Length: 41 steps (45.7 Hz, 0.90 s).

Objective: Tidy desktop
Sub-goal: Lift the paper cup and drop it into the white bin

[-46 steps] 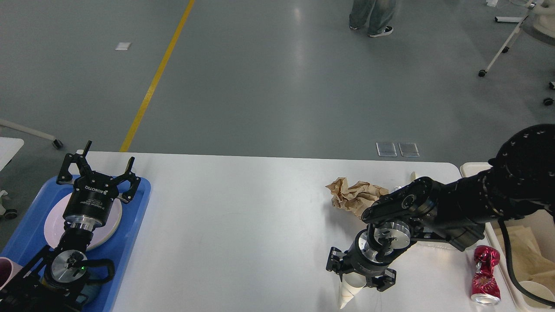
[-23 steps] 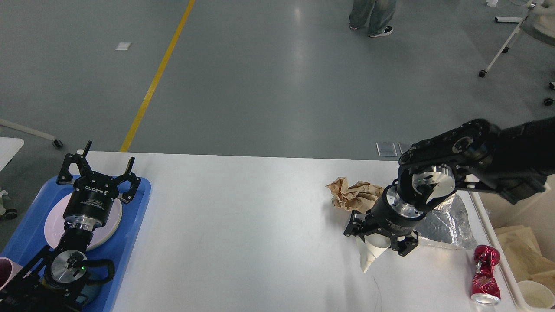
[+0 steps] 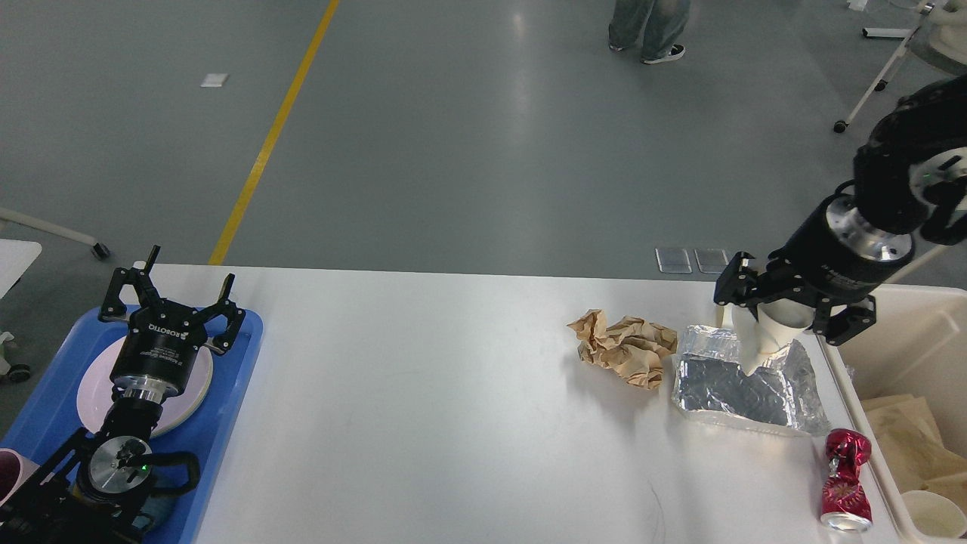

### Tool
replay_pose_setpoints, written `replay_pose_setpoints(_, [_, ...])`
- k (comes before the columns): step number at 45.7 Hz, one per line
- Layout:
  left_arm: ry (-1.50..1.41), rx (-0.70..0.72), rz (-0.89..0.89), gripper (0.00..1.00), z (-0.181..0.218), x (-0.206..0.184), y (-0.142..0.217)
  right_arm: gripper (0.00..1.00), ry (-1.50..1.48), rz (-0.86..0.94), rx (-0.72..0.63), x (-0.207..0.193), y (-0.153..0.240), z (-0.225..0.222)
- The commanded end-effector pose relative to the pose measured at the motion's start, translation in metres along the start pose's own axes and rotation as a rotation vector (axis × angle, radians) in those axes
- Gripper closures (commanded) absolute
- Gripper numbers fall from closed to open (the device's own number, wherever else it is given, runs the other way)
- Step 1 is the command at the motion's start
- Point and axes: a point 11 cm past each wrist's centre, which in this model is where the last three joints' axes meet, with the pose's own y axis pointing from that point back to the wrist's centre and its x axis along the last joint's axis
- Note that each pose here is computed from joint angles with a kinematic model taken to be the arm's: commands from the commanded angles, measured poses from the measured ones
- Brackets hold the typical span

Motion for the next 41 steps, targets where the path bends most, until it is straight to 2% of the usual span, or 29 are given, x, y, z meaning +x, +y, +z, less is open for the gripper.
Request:
replay_pose_setpoints(1, [0.0,-0.002,0.001,0.04,0.0,0.0,0.0,1.0,-0.035,0.045,-0.013,0.012,0.01,0.025])
replay_pose_setpoints(6, [0.0,-0.002,0.0,0.04,0.0,0.0,0.0,1.0,-0.109,0.065,0.008,0.024,0.005,0.055])
replay_pose_setpoints(12, [0.0,-0.002,0.0,0.04,0.0,0.0,0.0,1.0,-0.161,0.085,-0.03,0.036,-0.005,0.091])
replay_pose_setpoints(16, [0.0,-0.002,0.0,0.04,0.0,0.0,0.0,1.0,-0.248,0.116,-0.046,0.046,-0.019,0.131])
replay_pose_setpoints(22, [0.0,-0.002,0.0,0.04,0.0,0.0,0.0,1.0,-0.36,0.238,-0.109,0.063,-0.048,0.192])
replay_pose_setpoints(34, [0.0,-0.002,0.001,0.04,0.0,0.0,0.0,1.0,-0.385,0.446,-0.297,0.076,-0.118,0.272])
replay_pose_setpoints(41, [0.0,-0.002,0.001,0.04,0.0,0.0,0.0,1.0,-0.442,0.551,-0.315,0.059,-0.176,0.308])
